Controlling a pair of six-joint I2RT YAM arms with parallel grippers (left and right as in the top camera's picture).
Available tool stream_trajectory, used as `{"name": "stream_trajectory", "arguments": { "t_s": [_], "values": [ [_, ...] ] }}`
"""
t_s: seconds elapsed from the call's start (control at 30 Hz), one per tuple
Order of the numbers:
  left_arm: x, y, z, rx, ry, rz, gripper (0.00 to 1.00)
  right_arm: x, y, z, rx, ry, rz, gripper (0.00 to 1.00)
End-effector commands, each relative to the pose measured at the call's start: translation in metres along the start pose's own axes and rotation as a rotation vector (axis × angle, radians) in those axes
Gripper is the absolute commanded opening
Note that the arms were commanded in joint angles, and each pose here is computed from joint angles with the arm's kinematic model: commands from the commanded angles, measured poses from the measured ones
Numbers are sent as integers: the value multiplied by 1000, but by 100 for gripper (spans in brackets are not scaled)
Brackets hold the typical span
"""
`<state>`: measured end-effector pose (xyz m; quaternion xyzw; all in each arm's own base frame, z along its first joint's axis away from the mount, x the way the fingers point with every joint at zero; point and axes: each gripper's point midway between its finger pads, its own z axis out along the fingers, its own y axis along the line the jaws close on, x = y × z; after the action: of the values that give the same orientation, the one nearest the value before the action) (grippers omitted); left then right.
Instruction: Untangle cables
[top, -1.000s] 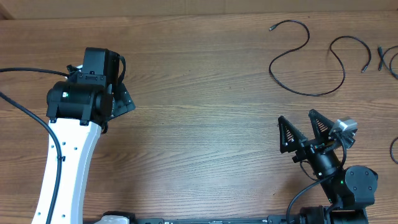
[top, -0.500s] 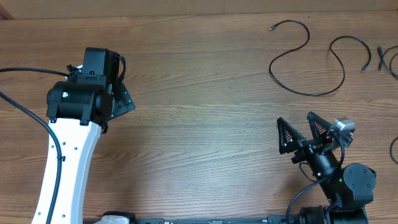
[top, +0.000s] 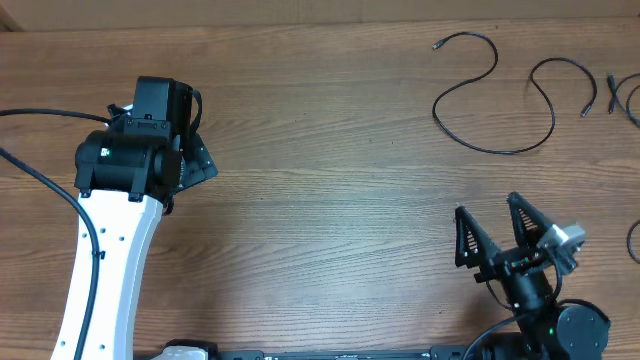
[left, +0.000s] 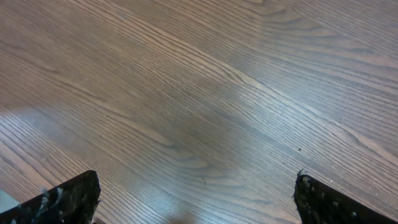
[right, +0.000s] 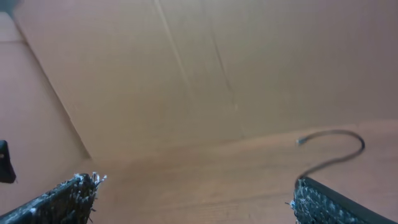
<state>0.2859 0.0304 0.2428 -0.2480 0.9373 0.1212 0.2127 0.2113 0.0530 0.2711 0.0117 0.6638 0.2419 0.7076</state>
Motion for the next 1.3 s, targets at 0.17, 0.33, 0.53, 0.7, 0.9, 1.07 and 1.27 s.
{"name": "stream_trajectory", "arguments": {
  "t_s": [0.17, 0.33, 0.53, 0.7, 0.9, 1.07, 1.27],
  "values": [
    [0, 2, 2, -14, -2, -14, 99, 8, -10, 8, -11, -89, -30, 100],
    [0, 2, 2, -14, -2, -14, 99, 0, -8, 8, -33, -146, -48, 100],
    [0, 2, 2, -14, -2, -14, 100, 1, -10, 9, -41, -197, -62, 100],
    [0, 2, 2, -14, -2, -14, 99, 13, -17, 11, -37, -203, -62, 100],
    [0, 2, 2, -14, -2, -14, 99, 15, -21, 11, -14, -198, -57, 100],
    [0, 2, 2, -14, -2, -14, 99, 21, -24, 13, -4, -173, -49, 100],
    [0, 2, 2, -14, -2, -14, 100, 39, -32, 15, 26, -99, -27, 100]
  ]
}}
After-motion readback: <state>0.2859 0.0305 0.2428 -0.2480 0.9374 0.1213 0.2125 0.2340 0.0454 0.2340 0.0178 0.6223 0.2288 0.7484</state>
